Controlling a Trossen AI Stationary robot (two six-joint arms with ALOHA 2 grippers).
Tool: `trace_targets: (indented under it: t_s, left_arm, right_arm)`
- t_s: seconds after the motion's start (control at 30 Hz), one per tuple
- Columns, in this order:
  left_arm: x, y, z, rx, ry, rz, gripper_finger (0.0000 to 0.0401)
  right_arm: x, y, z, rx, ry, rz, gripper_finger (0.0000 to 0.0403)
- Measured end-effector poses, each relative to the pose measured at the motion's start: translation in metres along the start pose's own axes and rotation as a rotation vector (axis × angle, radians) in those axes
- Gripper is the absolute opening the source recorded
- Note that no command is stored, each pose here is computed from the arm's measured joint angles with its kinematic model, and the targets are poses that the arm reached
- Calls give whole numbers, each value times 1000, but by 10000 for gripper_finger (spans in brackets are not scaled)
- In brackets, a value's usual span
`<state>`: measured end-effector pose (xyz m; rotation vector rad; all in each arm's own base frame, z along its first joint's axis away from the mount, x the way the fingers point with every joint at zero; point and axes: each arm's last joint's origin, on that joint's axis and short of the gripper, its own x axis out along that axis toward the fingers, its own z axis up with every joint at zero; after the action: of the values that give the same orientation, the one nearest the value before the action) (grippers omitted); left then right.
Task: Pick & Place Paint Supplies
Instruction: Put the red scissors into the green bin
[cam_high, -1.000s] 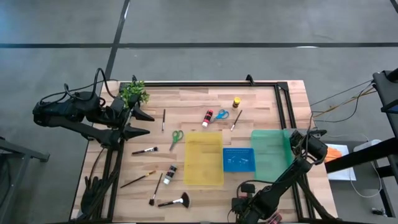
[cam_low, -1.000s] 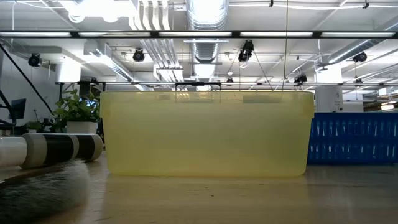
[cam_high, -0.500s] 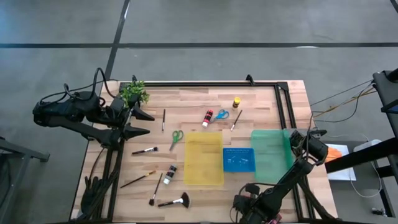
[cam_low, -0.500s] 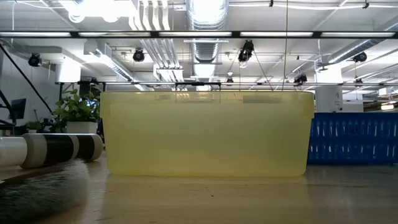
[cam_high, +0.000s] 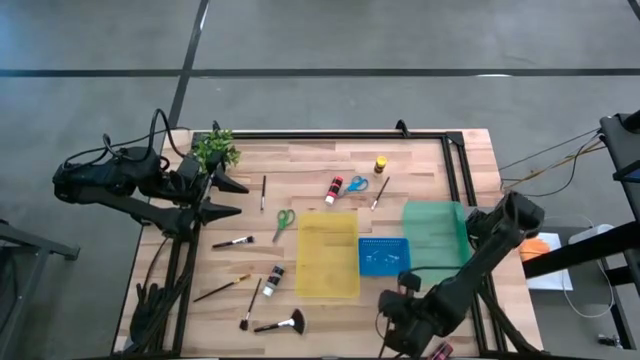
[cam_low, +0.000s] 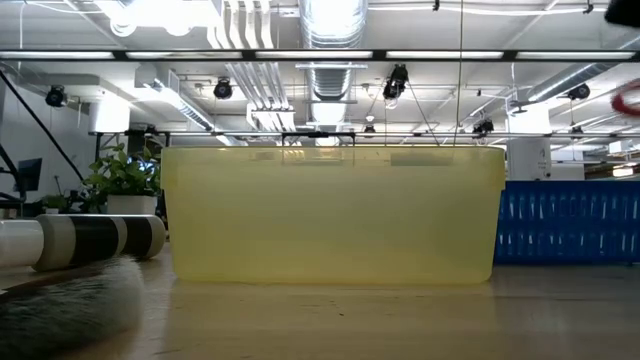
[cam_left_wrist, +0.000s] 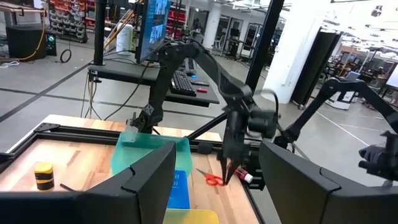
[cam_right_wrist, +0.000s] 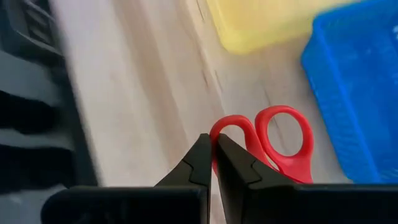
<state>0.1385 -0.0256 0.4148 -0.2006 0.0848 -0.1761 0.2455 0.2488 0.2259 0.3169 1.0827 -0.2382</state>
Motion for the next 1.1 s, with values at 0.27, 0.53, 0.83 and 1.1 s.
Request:
trace_targets:
  t_s: [0.27,0.53,0.83,1.1]
  left_arm:
    - [0,0,0,18,3,-12,244]
    - [0,-1,0,19,4,-16,244]
    - [0,-1,0,39,6,-19,244]
    - [0,-1,0,51,5,-16,244]
  right_arm:
    - [-49,-10,20,129,-205,116,8]
    - [-85,-68,18,431,-240,-168,8]
    - [-83,-94,1,744,-97,-304,8]
    - [-43,-123,3,991,-64,-342,8]
